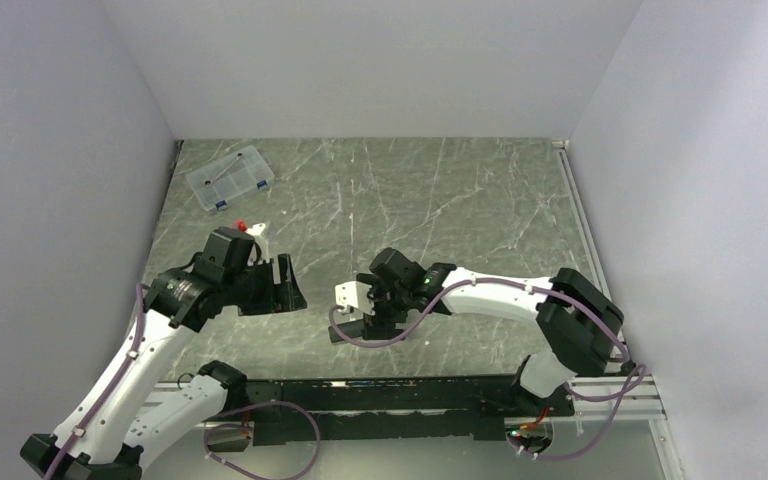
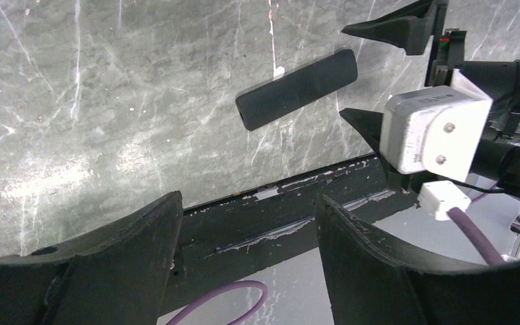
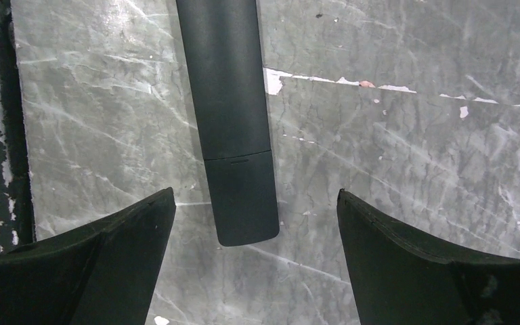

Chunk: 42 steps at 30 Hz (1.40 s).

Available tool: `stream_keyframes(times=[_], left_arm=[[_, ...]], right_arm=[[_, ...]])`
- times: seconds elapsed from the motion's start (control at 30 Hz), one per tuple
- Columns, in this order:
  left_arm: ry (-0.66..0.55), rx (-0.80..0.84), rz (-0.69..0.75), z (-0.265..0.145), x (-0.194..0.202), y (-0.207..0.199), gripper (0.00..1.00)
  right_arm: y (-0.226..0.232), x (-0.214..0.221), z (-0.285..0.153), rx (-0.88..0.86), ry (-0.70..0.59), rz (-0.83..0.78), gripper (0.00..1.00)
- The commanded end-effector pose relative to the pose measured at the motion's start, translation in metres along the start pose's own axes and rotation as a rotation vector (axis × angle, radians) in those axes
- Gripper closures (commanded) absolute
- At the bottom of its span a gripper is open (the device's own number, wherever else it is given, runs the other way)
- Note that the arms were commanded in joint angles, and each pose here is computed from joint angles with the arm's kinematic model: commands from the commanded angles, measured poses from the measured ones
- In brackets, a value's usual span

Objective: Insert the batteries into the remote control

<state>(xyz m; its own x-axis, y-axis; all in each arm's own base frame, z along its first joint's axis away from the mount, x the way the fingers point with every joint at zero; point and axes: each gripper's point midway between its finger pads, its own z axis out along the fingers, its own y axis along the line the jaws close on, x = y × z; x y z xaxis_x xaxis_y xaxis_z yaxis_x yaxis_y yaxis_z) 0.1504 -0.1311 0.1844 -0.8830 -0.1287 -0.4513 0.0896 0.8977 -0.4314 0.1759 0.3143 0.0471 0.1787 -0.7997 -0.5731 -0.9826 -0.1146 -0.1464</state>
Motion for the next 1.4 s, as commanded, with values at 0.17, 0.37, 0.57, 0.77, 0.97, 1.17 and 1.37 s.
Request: stream_keyframes(times=[0.17, 0.37, 0.57, 0.77, 0.97, 1.17, 1.37], left_arm=[[-0.054, 0.039, 0.041, -0.009, -0.011, -0.009, 0.23], [-0.046, 0.043, 0.042, -0.007, -0.011, -0.01, 0.23], [-0.04, 0.047, 0.042, -0.006, -0.01, -0.01, 0.23], [-0.037, 0.046, 0.042, -0.006, -0.01, -0.01, 0.23], [-0.038, 0.045, 0.04, -0.006, -0.01, -0.01, 0.23], [-0.034, 0.04, 0.038, -0.005, -0.01, -0.009, 0.23], [-0.031, 0.034, 0.033, -0.004, -0.01, -0.008, 0.23]], right_arm=[[0.002, -0.002, 0.011, -0.051, 0.041, -0.049, 0.1], [0.01, 0.004, 0.019, -0.092, 0.088, -0.037, 0.15], [0.013, 0.01, 0.023, -0.112, 0.119, -0.026, 0.22], [0.016, 0.015, 0.025, -0.13, 0.136, -0.019, 0.3], [0.02, 0.02, 0.029, -0.153, 0.158, -0.008, 0.38], [0.023, 0.024, 0.031, -0.17, 0.171, -0.004, 0.45], [0.024, 0.025, 0.033, -0.173, 0.171, 0.01, 0.58]])
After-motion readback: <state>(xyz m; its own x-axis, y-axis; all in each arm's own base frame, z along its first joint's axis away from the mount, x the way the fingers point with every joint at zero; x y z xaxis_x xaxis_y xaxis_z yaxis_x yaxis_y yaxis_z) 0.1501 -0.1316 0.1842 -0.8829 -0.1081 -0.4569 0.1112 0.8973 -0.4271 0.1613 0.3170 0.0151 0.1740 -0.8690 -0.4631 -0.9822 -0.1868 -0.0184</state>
